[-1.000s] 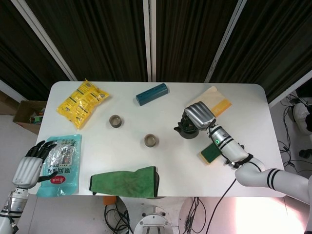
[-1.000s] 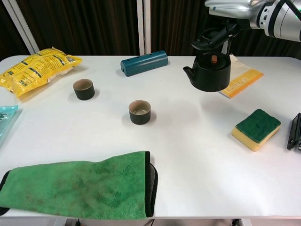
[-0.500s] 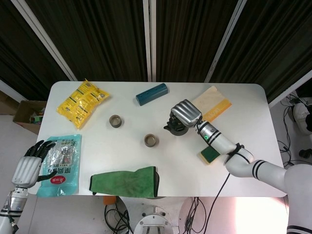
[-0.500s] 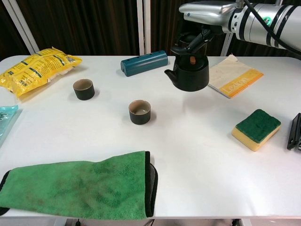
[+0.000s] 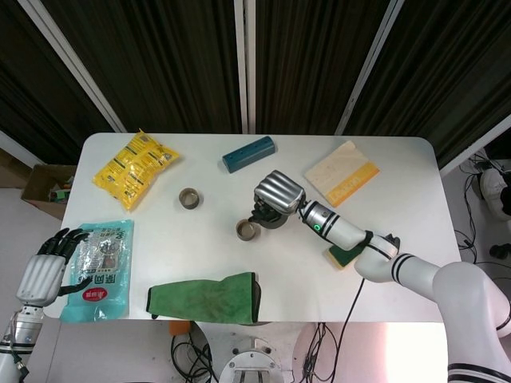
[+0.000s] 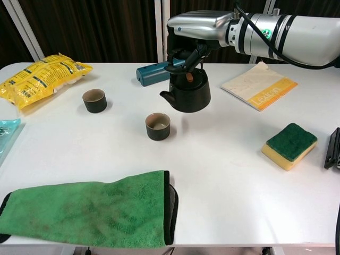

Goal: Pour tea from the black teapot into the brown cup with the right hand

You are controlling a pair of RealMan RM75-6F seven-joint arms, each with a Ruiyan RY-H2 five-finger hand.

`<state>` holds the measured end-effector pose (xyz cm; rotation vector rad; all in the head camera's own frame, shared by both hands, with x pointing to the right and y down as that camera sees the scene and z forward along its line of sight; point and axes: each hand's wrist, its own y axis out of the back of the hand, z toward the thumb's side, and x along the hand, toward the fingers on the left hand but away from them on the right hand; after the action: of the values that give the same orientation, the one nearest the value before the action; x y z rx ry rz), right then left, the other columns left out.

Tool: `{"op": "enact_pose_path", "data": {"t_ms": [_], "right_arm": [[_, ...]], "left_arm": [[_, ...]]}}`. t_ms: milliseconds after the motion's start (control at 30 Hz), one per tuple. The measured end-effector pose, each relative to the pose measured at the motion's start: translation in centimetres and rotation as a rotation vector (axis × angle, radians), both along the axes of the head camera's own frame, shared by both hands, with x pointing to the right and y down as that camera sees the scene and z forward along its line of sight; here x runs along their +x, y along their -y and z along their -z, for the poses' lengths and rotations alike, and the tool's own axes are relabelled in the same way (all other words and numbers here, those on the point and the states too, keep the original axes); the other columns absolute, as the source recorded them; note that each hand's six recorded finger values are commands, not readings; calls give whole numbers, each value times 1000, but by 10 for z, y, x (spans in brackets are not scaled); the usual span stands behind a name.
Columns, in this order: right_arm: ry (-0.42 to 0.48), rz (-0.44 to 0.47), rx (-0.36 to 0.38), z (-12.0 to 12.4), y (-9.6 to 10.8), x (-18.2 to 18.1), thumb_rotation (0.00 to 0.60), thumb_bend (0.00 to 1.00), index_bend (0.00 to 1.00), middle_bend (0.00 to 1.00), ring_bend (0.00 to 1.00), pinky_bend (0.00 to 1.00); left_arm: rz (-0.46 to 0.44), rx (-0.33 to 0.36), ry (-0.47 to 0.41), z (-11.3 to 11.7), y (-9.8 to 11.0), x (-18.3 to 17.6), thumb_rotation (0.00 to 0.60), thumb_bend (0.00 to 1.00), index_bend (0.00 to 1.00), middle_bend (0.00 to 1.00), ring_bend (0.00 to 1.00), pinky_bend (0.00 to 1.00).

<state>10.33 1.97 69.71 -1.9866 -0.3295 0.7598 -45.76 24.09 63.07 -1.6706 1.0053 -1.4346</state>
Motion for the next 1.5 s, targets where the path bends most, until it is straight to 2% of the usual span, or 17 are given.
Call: {"op": "enact_pose_path", "data": {"t_ms": [500, 900, 1233, 1500], "right_arm": [[-43, 74, 51, -1, -4, -12, 459, 451, 1000, 1000, 938, 791], [-85, 92, 45, -13, -12, -14, 459, 452, 1000, 1000, 938, 791], [-132, 150, 105, -19, -16, -21, 477, 454, 1000, 1000, 938, 791], [-144, 163, 113, -22, -18, -28, 483, 454, 1000, 1000, 938, 791]], "left_arm": [[6, 2, -4, 0, -2, -3, 600, 87, 174, 126, 94, 206], [10, 4, -10, 0, -3, -6, 600, 88, 175, 126, 94, 205], [15, 5, -17, -1, -4, -8, 600, 88, 174, 126, 94, 206], [23, 6, -18, -2, -5, -11, 600, 87, 174, 127, 94, 206]]}}
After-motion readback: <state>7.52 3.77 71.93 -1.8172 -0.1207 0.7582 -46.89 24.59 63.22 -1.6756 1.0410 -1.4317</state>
